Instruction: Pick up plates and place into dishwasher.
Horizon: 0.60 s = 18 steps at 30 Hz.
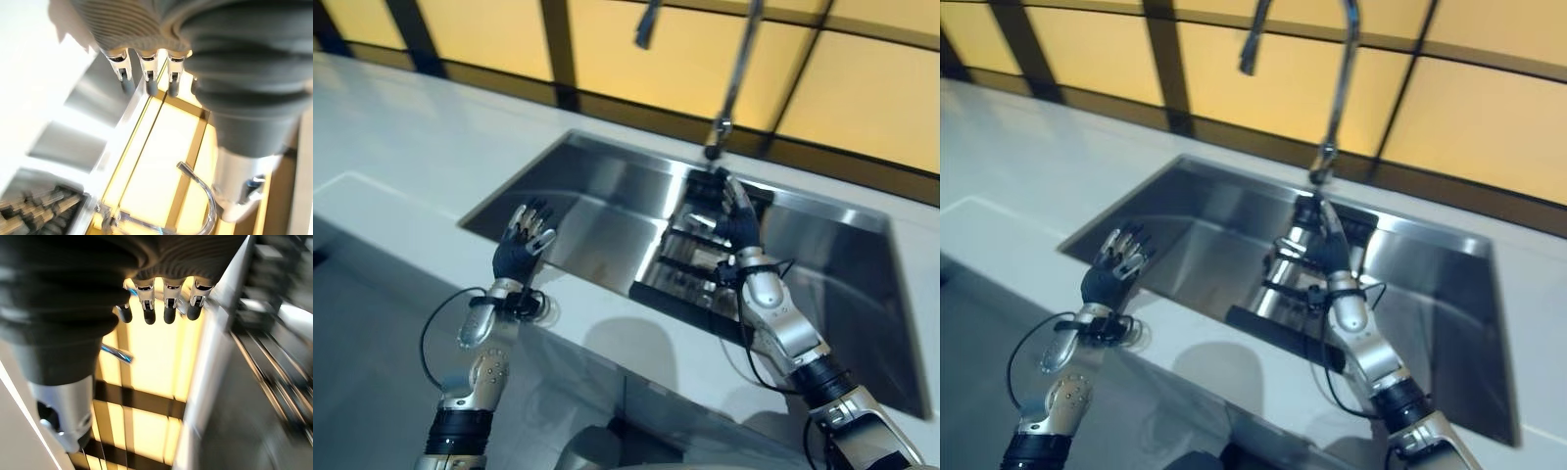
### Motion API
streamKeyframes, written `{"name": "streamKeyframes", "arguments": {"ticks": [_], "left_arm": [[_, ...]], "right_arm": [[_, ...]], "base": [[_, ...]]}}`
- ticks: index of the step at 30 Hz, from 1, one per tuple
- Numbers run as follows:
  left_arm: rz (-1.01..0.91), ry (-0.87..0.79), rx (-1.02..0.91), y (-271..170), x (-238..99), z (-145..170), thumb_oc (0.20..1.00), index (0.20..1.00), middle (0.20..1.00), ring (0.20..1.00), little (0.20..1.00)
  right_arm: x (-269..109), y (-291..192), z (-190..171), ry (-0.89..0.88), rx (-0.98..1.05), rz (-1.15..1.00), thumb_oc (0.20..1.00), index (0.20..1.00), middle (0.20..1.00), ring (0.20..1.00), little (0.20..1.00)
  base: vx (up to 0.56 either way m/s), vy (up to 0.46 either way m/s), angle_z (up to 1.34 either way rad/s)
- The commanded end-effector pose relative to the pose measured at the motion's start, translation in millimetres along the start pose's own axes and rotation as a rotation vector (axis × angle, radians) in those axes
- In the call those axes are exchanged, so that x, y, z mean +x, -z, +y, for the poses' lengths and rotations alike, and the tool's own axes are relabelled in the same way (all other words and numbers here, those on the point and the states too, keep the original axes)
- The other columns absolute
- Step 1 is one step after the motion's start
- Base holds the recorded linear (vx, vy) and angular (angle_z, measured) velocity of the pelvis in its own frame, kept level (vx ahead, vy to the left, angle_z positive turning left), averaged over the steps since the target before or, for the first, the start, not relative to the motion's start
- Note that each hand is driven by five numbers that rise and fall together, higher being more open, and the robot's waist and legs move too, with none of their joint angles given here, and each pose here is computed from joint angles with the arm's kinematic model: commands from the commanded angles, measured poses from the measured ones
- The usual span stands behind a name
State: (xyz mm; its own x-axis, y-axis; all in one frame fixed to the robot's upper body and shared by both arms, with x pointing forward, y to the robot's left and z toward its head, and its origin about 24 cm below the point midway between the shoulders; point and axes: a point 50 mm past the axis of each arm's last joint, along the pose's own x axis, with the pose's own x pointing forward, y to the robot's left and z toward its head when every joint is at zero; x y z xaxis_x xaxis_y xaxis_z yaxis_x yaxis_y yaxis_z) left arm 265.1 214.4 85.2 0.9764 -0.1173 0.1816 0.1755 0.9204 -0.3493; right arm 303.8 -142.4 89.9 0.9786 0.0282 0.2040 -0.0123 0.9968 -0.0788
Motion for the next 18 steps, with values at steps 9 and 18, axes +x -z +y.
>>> {"name": "streamKeyframes", "arguments": {"ticks": [9, 18], "left_arm": [[0.152, -0.068, 0.067, 29, -28, 18, 1.000, 1.000, 1.000, 1.000, 1.000], [0.170, -0.037, 0.054, 35, -29, 15, 1.000, 1.000, 1.000, 1.000, 1.000]], "right_arm": [[-35, 33, 9, -0.028, 0.159, 0.105, 1.000, 1.000, 1.000, 1.000, 1.000], [-46, 39, -6, -0.007, 0.151, 0.117, 1.000, 1.000, 1.000, 1.000, 1.000]], "base": [[0.00, 0.099, -0.15], [-0.04, 0.016, -0.15]]}}
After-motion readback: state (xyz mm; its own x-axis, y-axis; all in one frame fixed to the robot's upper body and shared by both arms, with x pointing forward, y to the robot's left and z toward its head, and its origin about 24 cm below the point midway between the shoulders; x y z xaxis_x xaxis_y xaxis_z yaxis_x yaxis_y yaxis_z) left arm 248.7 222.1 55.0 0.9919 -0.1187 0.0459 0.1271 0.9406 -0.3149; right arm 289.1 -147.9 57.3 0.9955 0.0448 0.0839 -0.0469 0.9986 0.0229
